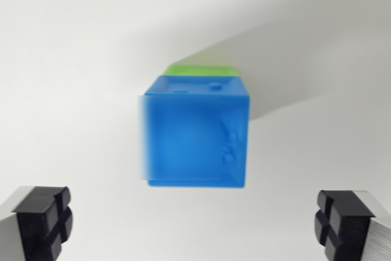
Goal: Stack cube
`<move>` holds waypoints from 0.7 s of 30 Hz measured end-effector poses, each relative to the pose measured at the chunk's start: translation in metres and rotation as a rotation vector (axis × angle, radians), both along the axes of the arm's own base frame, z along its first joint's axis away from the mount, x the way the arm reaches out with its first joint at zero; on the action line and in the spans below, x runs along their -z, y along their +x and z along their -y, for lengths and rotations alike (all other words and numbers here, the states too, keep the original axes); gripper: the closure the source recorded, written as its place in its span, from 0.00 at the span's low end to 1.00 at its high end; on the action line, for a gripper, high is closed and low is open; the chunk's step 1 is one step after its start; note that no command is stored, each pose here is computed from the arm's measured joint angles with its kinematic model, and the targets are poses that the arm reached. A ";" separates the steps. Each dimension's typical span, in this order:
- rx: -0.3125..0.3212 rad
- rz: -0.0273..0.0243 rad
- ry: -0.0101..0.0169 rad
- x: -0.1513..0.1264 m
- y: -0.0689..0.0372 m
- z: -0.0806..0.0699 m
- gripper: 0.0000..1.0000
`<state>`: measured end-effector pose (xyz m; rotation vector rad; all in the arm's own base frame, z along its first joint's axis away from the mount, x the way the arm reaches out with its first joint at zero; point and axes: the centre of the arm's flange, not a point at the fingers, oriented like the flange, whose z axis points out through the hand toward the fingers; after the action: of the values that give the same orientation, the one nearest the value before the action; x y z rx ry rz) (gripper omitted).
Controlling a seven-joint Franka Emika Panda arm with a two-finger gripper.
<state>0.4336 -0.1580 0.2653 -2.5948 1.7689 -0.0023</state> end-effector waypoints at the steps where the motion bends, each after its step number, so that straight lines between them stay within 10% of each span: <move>1: 0.000 0.0004 0.0000 -0.005 0.000 0.000 0.00; 21: 0.002 0.0029 0.0031 -0.091 0.000 0.001 0.00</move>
<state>0.4339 -0.1588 0.3561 -2.5893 1.7695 -0.0034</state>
